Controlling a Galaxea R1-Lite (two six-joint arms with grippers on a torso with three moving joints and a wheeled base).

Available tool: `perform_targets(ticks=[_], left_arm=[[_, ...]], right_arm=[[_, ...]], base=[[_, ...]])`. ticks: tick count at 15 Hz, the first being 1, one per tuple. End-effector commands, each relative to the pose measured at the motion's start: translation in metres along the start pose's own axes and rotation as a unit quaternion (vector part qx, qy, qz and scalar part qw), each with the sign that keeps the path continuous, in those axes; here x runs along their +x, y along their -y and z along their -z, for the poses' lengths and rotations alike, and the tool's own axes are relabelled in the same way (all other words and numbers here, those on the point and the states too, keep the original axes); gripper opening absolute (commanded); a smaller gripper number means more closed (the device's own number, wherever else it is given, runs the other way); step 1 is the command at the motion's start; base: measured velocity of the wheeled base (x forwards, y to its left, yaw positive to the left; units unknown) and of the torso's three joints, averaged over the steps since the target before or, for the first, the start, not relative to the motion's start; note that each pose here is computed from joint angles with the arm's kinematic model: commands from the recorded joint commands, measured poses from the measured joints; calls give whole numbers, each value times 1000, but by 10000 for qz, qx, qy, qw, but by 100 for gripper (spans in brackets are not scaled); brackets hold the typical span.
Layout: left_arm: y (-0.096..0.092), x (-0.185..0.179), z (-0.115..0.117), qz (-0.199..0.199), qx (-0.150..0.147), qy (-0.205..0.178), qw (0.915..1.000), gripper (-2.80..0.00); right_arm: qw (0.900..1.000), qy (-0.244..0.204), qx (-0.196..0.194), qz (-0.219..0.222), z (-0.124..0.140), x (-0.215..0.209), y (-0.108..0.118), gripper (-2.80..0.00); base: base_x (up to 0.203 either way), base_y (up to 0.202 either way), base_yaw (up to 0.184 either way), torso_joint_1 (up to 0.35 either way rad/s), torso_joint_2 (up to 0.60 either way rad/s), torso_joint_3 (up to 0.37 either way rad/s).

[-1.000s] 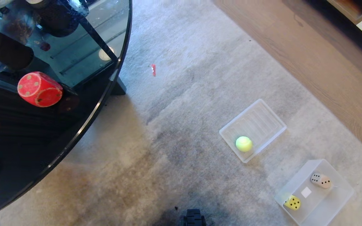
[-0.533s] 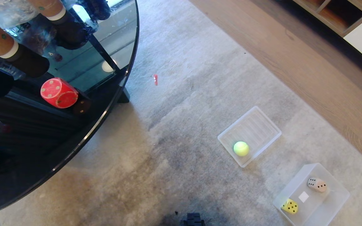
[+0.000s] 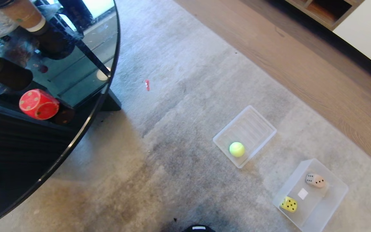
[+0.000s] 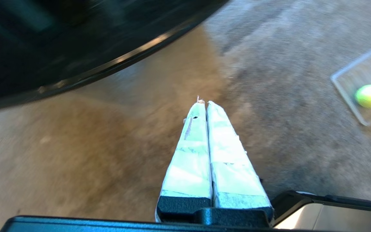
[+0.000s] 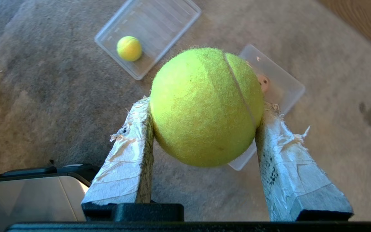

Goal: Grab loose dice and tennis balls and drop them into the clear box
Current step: Put the ball in the box

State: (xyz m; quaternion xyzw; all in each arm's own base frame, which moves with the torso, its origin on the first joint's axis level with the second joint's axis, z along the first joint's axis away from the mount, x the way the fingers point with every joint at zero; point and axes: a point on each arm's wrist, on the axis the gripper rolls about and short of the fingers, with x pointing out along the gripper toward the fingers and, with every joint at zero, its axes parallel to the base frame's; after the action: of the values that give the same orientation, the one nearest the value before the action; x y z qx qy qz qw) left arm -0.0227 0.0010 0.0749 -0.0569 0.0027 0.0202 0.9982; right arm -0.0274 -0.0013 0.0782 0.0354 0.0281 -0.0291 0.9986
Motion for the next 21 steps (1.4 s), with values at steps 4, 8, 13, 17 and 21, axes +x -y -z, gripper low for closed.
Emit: perform_targets(ticks=[4, 8, 13, 17, 21], left_arm=[[0, 0, 0, 4, -5, 0, 10000, -280], [0, 0, 0, -7, -28, 1, 10000, -280], [0, 0, 0, -7, -28, 1, 10000, -280], [0, 0, 0, -7, -36, 1, 10000, -280], [0, 0, 0, -7, -36, 1, 10000, -280]], right_arm=[[10000, -10, 5, 4, 0, 0, 0, -280], [10000, -15, 4, 4, 0, 0, 0, -280], [10000, -15, 1, 4, 0, 0, 0, -280], [10000, -8, 5, 4, 0, 0, 0, -280], [10000, -15, 4, 4, 0, 0, 0, -280]], base=[[0, 11, -160, 2, 1, 4], [2, 8, -121, 4, 4, 1], [0, 0, 0, 0, 4, -95], [0, 0, 0, 1, 1, -196], [0, 0, 0, 0, 4, -194]])
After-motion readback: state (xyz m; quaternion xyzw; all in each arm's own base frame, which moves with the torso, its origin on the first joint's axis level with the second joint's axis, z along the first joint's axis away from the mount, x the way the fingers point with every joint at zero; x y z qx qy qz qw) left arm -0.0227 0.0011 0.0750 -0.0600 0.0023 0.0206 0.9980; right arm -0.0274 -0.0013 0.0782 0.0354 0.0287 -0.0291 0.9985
